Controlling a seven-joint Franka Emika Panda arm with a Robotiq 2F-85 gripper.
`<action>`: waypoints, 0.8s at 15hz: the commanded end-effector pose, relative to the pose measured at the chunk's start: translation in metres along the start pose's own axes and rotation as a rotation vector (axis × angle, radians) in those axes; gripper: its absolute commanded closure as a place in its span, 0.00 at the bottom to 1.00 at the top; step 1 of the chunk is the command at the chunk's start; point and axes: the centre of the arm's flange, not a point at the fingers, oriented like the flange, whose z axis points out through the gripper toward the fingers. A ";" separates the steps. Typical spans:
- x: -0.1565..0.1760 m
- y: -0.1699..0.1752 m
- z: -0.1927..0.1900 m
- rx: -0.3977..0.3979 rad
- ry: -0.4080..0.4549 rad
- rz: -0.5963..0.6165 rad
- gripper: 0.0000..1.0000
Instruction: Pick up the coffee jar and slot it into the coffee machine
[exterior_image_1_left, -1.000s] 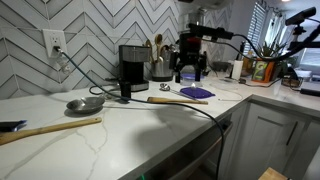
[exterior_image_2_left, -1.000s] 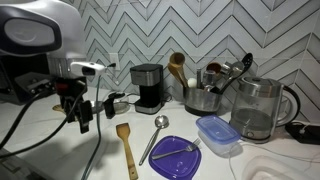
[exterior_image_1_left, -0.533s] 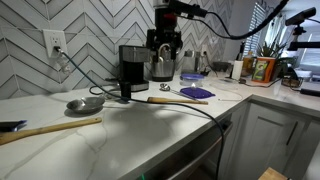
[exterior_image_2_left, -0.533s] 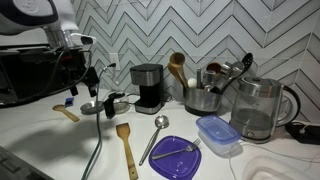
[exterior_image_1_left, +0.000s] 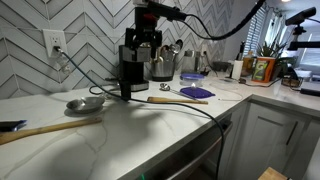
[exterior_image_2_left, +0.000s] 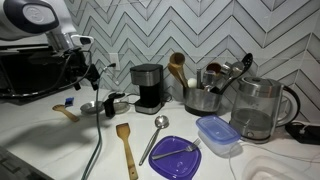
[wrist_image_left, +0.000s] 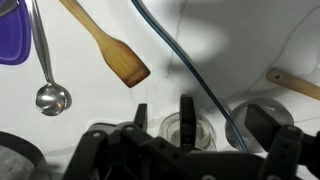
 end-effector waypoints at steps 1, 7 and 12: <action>0.000 0.000 0.001 0.000 0.000 0.000 0.00; 0.004 0.002 0.004 0.005 -0.013 0.032 0.00; 0.021 -0.002 0.032 0.024 0.032 0.024 0.00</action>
